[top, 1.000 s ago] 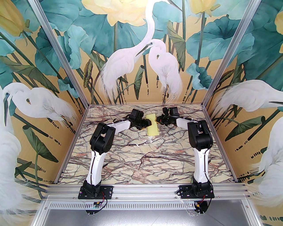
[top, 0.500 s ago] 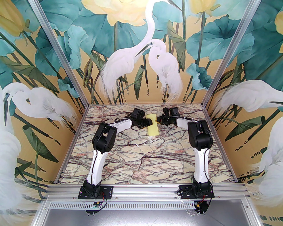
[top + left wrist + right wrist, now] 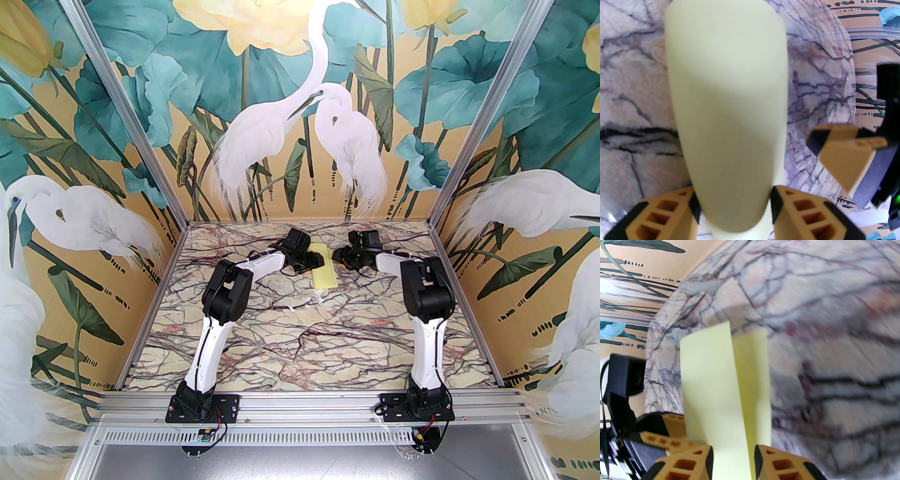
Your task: Fold a paper plane with a square sheet of paper (fold left side to right side)
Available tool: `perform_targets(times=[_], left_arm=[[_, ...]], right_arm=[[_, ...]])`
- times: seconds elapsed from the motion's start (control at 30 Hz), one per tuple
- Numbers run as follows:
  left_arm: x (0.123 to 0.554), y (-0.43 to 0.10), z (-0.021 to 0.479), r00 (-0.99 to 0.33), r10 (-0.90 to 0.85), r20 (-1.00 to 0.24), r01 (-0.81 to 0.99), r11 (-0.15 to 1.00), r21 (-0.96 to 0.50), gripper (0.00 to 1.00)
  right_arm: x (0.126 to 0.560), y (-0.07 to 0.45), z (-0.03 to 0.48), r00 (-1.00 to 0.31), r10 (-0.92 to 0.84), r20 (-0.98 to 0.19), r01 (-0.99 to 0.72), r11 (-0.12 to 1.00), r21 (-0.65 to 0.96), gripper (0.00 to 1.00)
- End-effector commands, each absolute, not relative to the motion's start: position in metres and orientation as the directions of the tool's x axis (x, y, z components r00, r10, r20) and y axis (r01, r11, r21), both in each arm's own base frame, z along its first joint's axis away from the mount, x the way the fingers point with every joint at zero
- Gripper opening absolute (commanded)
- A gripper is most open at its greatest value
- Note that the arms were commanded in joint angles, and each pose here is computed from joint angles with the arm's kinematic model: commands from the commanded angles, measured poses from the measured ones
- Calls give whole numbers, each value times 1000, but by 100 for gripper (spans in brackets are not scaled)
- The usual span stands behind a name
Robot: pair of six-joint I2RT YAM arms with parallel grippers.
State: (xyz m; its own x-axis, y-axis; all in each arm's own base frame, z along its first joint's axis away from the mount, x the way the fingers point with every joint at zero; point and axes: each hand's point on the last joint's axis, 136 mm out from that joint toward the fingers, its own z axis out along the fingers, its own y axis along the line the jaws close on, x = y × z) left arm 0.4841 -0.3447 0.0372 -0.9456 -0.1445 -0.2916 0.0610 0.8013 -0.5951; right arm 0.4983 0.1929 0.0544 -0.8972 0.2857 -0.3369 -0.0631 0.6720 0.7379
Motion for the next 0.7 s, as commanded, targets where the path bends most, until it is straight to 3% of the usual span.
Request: perform_targets(times=[0.0,0.53,0.67], left_arm=[[476,-341,-8,-959,-109,-263,44,858,-513,55],[471,-343,-28,-974,-44,-222,55,905,-422,50],[470,-344,-32,-976,-22,-218,67,917,-392,51]], right_arm=[[498,184,72,-868,290,-404,-90,708,700,35],[492,189,72,-873,287,-394,-99,688,719,28],[489,196,67,-884,272,-380,-103,679,727,20]])
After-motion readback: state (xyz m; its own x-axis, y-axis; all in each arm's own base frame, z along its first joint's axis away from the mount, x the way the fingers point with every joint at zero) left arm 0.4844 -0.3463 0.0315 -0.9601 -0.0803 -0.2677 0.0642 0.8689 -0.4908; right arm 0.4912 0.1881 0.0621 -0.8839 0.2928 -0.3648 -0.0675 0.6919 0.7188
